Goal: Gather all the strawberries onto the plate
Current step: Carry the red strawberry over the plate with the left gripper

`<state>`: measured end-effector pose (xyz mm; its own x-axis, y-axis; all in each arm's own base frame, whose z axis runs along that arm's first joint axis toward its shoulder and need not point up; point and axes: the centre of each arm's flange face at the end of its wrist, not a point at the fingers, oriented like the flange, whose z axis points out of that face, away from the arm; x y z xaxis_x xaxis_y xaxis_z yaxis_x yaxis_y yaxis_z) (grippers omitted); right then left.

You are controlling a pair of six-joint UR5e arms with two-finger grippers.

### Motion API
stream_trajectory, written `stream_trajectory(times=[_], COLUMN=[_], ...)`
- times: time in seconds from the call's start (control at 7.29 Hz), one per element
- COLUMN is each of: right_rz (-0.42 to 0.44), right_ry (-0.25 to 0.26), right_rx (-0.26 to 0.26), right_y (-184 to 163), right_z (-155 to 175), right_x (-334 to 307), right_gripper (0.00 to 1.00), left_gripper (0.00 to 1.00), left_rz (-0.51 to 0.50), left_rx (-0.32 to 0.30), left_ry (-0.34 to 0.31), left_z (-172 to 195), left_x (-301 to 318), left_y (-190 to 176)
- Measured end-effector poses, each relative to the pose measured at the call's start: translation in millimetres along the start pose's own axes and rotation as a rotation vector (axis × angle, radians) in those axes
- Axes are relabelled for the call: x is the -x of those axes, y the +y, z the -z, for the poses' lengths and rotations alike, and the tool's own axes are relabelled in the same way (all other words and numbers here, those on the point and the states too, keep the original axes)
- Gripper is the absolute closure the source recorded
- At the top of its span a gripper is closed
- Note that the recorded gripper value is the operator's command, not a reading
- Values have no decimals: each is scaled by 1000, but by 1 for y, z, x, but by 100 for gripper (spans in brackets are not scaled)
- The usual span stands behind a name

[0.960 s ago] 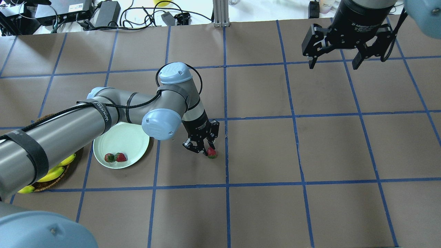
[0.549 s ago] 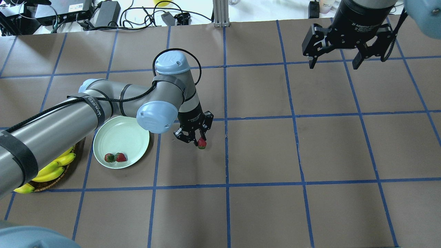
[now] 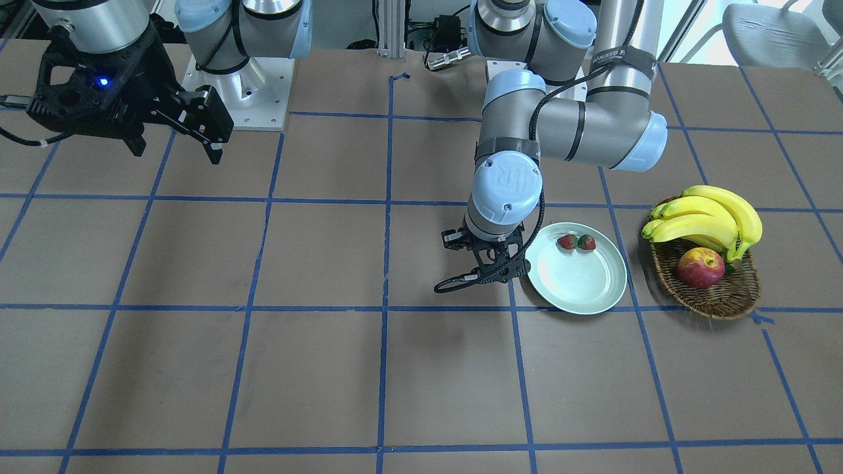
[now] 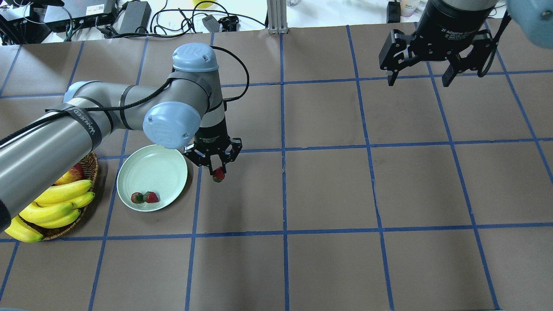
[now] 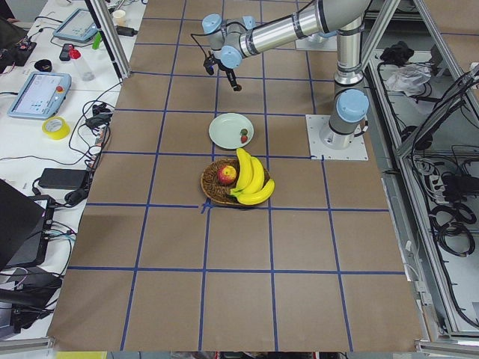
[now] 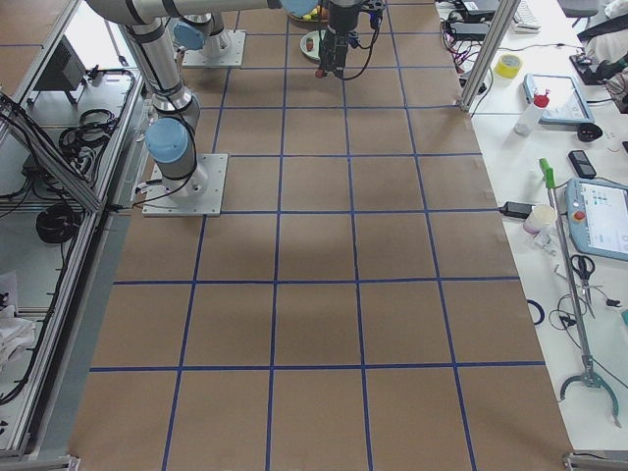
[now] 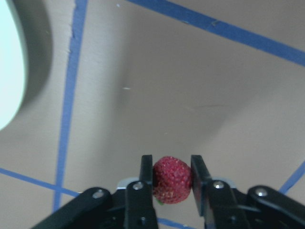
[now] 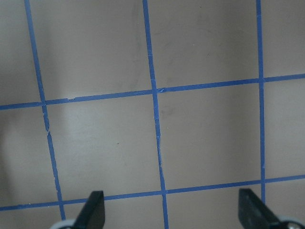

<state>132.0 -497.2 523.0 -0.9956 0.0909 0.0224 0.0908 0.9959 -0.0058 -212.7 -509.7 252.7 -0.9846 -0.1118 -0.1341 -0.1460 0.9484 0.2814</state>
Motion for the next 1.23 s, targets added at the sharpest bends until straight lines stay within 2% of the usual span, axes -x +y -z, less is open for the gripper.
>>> stream_trajectory(times=[0.27, 0.41, 0.69, 0.96, 1.23], right_rz=[1, 1, 1, 0, 0], right_ry=[0, 0, 0, 0, 0], right_rx=[-1, -1, -1, -1, -1], right_y=[0, 0, 0, 0, 0], right_z=[0, 0, 0, 0, 0], right_x=[0, 0, 0, 0, 0], right_gripper=[0, 0, 0, 0, 0], left_gripper=[100, 100, 100, 100, 100], left_rz=[-223, -314, -422, -576, -660], left_rx=[26, 45, 79, 100, 98], left_ry=[-104, -129, -118, -104, -105], left_z=[19, 27, 31, 26, 22], left_x=[36, 56, 86, 97, 101], left_y=[12, 16, 15, 8, 0])
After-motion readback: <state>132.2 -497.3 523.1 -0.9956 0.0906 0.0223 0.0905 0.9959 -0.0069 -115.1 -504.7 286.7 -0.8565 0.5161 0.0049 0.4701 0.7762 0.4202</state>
